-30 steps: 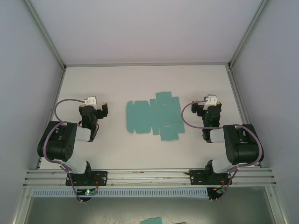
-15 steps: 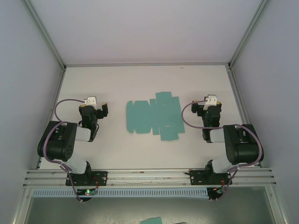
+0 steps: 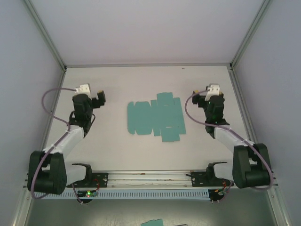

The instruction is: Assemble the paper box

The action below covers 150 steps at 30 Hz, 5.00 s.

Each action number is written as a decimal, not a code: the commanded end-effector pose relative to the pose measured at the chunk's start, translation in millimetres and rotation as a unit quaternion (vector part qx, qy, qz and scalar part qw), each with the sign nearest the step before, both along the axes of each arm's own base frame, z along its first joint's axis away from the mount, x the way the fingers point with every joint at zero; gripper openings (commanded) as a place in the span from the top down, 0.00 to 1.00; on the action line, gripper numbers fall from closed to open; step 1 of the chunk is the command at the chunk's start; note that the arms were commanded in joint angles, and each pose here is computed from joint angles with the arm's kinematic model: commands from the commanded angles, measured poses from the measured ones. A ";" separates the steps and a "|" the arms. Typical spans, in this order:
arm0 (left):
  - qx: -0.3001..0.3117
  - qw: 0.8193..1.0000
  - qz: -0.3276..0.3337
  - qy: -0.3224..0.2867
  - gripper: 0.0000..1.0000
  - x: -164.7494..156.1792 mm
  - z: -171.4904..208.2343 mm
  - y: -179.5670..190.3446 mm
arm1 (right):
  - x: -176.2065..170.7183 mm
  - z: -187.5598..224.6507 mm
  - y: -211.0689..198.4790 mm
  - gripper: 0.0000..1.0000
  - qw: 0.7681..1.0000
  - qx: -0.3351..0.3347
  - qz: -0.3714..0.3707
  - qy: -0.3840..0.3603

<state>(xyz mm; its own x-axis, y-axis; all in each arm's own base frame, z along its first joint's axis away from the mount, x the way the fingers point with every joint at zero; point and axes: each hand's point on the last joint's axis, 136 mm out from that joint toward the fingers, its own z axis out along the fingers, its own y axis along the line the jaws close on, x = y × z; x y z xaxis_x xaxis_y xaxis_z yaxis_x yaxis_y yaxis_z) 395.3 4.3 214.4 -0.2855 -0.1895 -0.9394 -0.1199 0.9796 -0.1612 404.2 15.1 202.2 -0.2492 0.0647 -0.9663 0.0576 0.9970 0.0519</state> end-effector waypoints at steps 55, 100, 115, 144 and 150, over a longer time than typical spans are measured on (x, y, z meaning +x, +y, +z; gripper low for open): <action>-0.325 0.833 -0.433 0.109 1.00 -48.3 55.5 -228.7 | -68.4 1.6 103.7 0.19 0.921 0.268 0.218 0.180; -0.121 0.967 0.040 0.220 0.00 -108.3 -17.7 -49.6 | -102.4 -34.8 143.6 1.00 0.891 0.066 0.372 0.253; -0.272 0.909 -0.212 0.234 0.00 -57.4 0.2 -166.8 | -29.7 -56.7 192.7 1.00 0.749 -0.578 0.321 0.023; -0.244 0.831 -0.330 0.376 0.18 -28.4 -34.3 -261.0 | -46.7 -42.8 240.6 1.00 0.763 -0.528 0.367 -0.065; -0.273 0.815 -0.341 0.379 0.32 -35.1 -34.7 -277.4 | -51.5 -38.1 245.2 1.00 0.774 -0.506 0.373 -0.075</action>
<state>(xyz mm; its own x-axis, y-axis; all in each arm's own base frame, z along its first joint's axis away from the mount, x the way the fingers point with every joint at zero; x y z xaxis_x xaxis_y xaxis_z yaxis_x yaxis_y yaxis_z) 369.1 -261.9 176.0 -0.9505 -0.0775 -0.3010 0.1622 0.7025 -0.6930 357.2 252.3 148.9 0.2434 -0.8896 -0.3864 -0.4986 0.2270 -0.8366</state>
